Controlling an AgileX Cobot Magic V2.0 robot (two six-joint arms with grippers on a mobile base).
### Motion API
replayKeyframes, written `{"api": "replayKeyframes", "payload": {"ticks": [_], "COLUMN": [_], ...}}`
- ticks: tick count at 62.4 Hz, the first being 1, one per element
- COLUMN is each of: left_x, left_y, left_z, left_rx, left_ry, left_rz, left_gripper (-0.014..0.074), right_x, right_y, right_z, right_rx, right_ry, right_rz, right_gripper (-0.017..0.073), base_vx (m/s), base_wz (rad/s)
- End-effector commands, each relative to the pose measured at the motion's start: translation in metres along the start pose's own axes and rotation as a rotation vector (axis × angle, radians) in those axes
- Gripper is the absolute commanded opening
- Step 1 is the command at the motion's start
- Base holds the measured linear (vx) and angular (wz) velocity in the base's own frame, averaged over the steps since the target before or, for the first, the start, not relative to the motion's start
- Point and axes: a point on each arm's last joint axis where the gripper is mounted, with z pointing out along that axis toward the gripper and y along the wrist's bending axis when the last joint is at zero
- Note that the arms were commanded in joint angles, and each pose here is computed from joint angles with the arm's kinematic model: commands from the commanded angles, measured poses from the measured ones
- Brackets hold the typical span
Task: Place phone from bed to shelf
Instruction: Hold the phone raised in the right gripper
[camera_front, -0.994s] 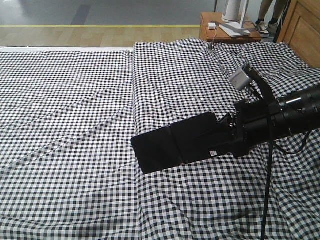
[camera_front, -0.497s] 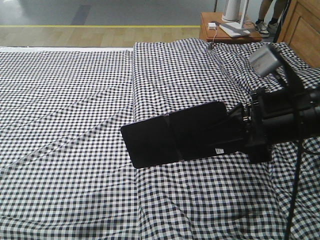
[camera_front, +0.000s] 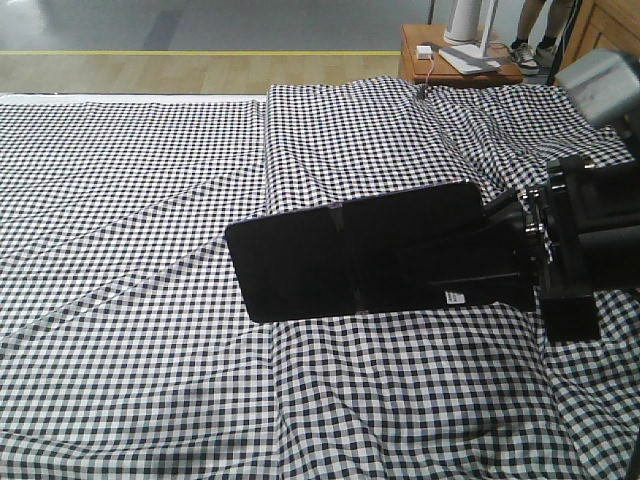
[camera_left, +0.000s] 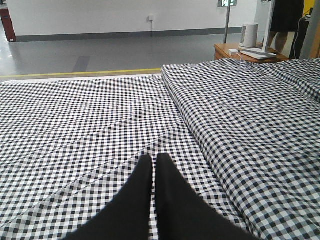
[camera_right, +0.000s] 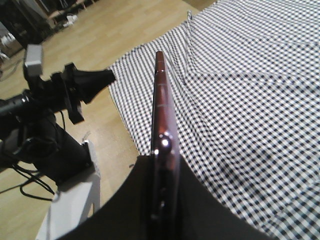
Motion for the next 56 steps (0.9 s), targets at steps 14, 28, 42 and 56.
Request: {"api": "replayKeyframes", "payload": {"ticks": [14, 28, 42, 56], "left_x": [-0.0063, -0.0063, -0.0063, -0.0063], "left_y": [0.0008, 0.0008, 0.0008, 0.0008], "left_z": [-0.0005, -0.0005, -0.0005, -0.0005], "left_rx": [-0.009, -0.009, -0.009, -0.009], "left_ry": [-0.077, -0.077, -0.077, -0.077], "left_rz": [-0.013, -0.013, -0.013, -0.013], "left_gripper": [0.0001, 0.0001, 0.0001, 0.0001], "right_x": [-0.0138, -0.014, -0.0141, -0.0141], "right_y": [0.0235, 0.0235, 0.0232, 0.0232], "right_z": [-0.0094, -0.0095, -0.0097, -0.0097], "right_rx": [-0.112, -0.111, -0.11, -0.11], "right_ry": [-0.101, -0.104, -0.105, -0.105], "right_rz": [-0.015, -0.025, -0.024, -0.024], "right_gripper": [-0.0004, -0.0004, -0.0004, -0.0004], "base_vx": [0.0, 0.0, 0.0, 0.0], "base_wz": [0.0, 0.0, 0.0, 0.0]}}
